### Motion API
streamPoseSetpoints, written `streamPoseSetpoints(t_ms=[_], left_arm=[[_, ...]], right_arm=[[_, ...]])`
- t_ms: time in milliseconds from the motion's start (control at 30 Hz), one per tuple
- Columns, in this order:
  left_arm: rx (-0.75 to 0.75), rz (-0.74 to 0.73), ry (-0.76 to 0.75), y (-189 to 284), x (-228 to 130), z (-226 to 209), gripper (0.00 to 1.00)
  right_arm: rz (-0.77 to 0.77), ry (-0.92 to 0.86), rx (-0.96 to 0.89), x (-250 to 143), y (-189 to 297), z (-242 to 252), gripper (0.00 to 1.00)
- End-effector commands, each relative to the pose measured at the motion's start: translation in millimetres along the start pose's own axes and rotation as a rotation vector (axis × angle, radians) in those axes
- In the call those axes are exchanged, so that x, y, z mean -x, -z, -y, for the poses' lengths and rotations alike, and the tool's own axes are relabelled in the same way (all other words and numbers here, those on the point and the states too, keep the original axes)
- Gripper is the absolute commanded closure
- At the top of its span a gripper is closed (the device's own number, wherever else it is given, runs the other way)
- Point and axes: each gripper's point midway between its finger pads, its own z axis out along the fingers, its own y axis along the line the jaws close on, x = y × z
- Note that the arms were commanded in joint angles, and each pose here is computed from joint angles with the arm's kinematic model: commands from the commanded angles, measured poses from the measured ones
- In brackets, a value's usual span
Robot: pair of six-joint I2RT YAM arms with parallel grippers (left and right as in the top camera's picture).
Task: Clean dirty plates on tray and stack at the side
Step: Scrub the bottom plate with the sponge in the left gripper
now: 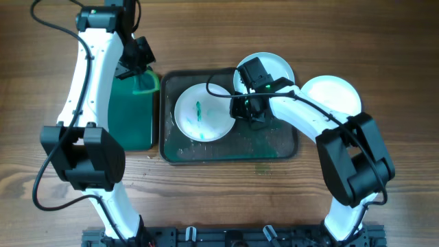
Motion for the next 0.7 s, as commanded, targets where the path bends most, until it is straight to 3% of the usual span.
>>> streamPoseSetpoints(t_ms=[0,233,433,667], left_arm=[[-0.044,0.057,-0.027,22,3,13,0.96],[-0.045,0.058,-0.027,22,3,13,0.96],[-0.107,0.015,-0.033,17,-5,25,0.96],[-0.196,-0.104,-0.110,-12,-47,64,0.96]], right_arm=[[-0.004,0.008,0.046,4,0,-13,0.72],[0.020,0.094,0.010,16,-15,-6,0.71],[0.020,0.040,0.019,17,-20,-6,0.96],[0.017,0.015,0.023,17,-20,-7,0.96]])
